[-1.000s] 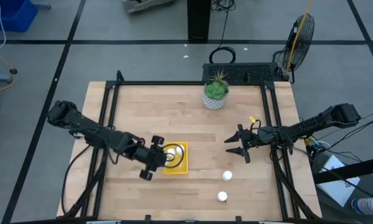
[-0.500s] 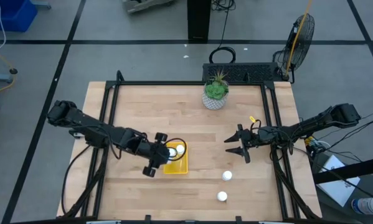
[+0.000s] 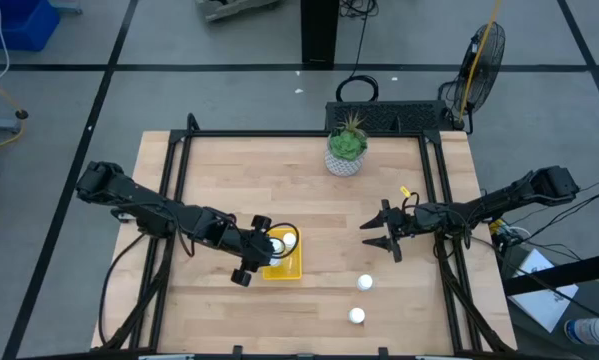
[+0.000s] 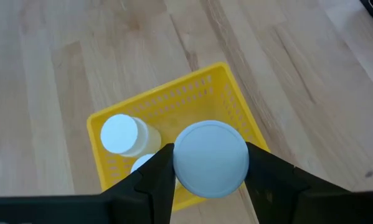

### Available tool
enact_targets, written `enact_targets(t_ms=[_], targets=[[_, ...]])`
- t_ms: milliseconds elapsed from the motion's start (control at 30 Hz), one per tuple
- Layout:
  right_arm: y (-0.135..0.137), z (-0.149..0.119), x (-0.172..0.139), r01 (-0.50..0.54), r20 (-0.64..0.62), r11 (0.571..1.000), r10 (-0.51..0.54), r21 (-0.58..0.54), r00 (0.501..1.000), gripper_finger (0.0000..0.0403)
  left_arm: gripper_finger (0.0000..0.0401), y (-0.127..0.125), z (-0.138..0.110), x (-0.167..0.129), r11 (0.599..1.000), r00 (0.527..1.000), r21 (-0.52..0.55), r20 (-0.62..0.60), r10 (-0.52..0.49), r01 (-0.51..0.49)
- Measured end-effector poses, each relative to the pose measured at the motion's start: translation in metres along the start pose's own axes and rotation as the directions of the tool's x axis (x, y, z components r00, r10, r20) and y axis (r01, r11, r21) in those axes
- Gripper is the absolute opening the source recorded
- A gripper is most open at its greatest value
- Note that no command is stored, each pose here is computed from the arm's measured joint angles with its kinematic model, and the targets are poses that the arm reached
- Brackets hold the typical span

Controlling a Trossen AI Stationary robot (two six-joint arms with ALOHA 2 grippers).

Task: Pick and place pill bottles into a basket
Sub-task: Put the white pill bottle into the yellow basket

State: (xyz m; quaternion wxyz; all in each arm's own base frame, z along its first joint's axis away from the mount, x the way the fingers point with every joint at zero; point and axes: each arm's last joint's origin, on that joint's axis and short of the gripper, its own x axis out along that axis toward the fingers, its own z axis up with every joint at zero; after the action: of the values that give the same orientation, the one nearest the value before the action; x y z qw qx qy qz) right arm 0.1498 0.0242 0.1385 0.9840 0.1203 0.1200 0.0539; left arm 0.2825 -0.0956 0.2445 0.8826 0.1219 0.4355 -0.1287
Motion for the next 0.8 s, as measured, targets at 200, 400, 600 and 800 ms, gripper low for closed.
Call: enact_targets(t_ms=[200, 400, 600, 800], targets=[[0.0, 0.001, 0.0, -0.004, 0.015, 1.0, 0.004, 0.0, 1.0, 0.0212, 0.0167, 0.0, -0.009, 0.009, 1.0, 1.0, -0.007, 0.014, 0.005, -0.005], [0.0, 0.002, 0.0, -0.005, 0.018, 1.0, 0.005, 0.0, 1.0, 0.0212, 0.0171, 0.004, -0.02, 0.019, 0.999, 1.0, -0.039, 0.02, 0.009, -0.008], [0.0, 0.002, 0.0, -0.005, 0.019, 1.0, 0.005, 0.0, 1.0, 0.0212, 0.0165, 0.009, -0.023, 0.022, 0.998, 0.999, -0.065, 0.025, 0.02, -0.018], [0.0, 0.002, 0.0, -0.005, 0.019, 1.0, 0.005, 0.0, 1.0, 0.0212, 0.0175, 0.009, -0.026, 0.034, 0.998, 1.0, -0.062, -0.01, 0.012, -0.013]])
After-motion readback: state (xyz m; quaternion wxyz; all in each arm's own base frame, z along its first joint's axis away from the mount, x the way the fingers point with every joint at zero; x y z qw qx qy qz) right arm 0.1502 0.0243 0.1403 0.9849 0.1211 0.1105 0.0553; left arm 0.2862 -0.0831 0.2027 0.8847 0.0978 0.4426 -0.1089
